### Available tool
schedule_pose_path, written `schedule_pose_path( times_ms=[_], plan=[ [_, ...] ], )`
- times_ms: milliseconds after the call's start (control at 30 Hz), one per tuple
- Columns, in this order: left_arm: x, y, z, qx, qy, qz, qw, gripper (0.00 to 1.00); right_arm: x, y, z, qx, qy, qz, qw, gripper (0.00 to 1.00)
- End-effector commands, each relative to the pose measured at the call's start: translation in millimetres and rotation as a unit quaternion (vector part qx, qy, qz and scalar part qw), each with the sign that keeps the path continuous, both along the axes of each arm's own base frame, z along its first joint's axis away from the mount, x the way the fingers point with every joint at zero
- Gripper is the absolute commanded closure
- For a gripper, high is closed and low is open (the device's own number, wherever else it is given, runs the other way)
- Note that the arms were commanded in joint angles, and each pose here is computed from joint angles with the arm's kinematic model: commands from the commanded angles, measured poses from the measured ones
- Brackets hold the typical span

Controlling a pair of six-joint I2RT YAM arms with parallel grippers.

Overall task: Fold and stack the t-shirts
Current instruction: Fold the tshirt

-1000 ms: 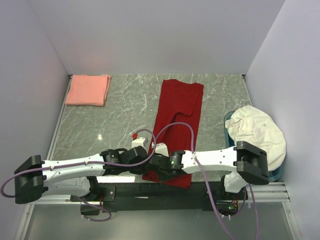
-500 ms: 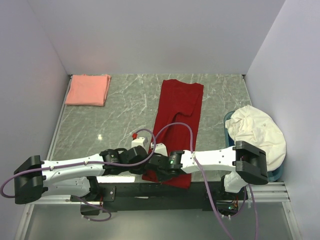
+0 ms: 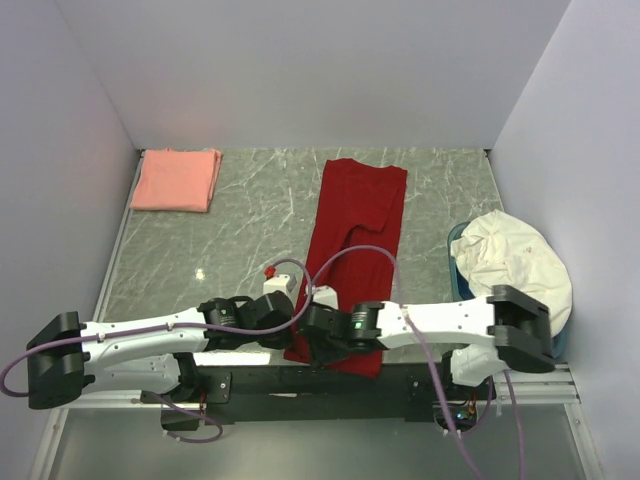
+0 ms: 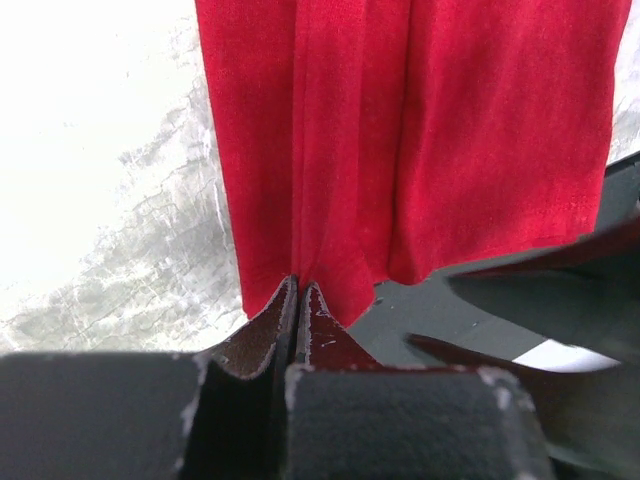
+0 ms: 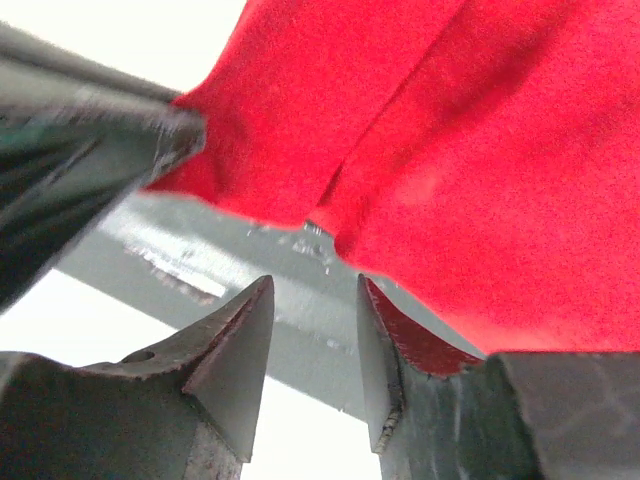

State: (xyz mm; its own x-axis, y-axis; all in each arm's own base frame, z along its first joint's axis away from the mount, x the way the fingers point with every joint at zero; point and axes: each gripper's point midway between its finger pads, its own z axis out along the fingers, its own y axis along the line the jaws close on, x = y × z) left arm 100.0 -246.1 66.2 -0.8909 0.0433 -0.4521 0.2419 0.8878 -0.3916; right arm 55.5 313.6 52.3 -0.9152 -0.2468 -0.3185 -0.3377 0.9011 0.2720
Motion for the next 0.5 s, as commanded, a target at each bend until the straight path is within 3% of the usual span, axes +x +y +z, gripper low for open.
schedule_pose_path(
  times_ms=[0, 100, 200, 267, 467],
  plan=[
    [0, -12, 22, -0.026, -0.011, -0.025, 0.999, 0.99, 11, -3, 36, 0.066, -0.023, -0.034, 0.997, 0.54],
    [2, -16, 36, -0.031, -0.02, -0.034, 0.999, 0.99, 16, -20, 43, 0.091, -0.03, -0.067, 0.993, 0.56],
    [4, -23, 52, -0.042, -0.029, -0.043, 0.998, 0.99, 20, -30, 38, 0.11, -0.024, -0.094, 0.989, 0.87],
    [5, -25, 58, -0.043, -0.031, -0.045, 0.998, 0.99, 17, -31, 29, 0.113, -0.01, -0.095, 0.989, 1.0],
    [4, -27, 60, -0.045, -0.026, -0.044, 0.998, 0.99, 14, -16, 14, 0.126, 0.012, -0.098, 0.987, 1.0]
  ],
)
